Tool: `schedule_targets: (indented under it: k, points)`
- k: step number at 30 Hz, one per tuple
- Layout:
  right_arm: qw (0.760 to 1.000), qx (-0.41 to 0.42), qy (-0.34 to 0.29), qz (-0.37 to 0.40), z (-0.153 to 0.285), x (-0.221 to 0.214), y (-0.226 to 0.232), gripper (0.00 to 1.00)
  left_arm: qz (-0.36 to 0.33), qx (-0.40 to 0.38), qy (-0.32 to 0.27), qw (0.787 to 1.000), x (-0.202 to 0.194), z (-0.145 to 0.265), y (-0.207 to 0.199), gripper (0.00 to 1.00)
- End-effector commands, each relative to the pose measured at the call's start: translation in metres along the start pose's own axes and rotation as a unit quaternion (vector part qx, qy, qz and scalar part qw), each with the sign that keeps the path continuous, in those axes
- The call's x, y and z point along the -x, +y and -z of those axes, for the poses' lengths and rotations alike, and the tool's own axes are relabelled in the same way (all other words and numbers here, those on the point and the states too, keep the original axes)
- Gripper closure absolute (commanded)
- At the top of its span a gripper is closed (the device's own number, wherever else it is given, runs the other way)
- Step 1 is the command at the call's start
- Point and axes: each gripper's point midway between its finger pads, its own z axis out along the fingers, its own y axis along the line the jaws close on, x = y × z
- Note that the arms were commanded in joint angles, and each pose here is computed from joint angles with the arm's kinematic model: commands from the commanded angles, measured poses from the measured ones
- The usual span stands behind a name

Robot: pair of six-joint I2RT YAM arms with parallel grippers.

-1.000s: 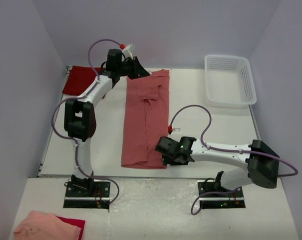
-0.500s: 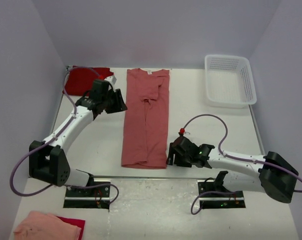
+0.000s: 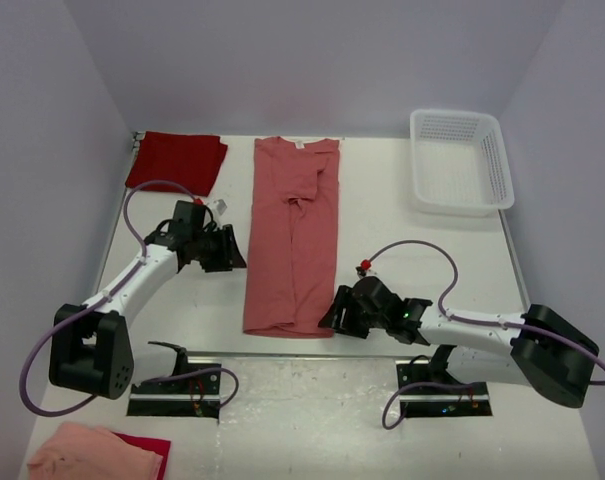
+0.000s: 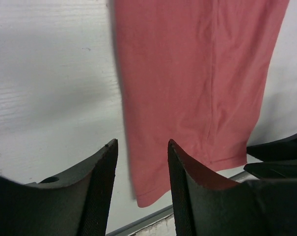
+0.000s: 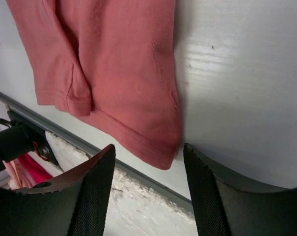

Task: Fold and stack the t-shirts
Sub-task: Grab the bottom of the folded rectangular tshirt with both arms

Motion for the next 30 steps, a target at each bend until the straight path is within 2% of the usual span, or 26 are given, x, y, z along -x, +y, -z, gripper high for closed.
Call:
schedule_targets:
  k: [1,5,11,15,22,30]
  points:
    - [0.999,-0.027,0.011,-0.027,0.0,-0.019,-0.015,0.41,-0.026,-0.048,-0.036,0.998,0.021,0.017,-0.023,0.53]
    - [0.998,-0.036,0.016,-0.039,0.0,-0.025,-0.017,0.41,-0.021,-0.033,-0.034,0.999,0.029,0.022,-0.023,0.55]
    - [0.997,-0.054,0.005,-0.048,-0.004,-0.023,-0.026,0.42,0.002,-0.073,0.002,0.997,0.007,0.011,-0.029,0.58]
    - [0.996,-0.071,-0.005,-0.052,-0.006,-0.02,-0.033,0.42,0.003,-0.078,0.005,0.997,0.001,0.011,-0.029,0.58]
    - [0.986,-0.143,-0.03,-0.086,-0.003,-0.014,-0.057,0.42,0.002,-0.065,0.001,0.998,0.002,0.016,-0.026,0.58]
    - [0.972,-0.205,-0.039,-0.105,-0.01,-0.013,-0.081,0.54,0.02,-0.004,0.027,0.999,-0.008,0.005,-0.002,0.62]
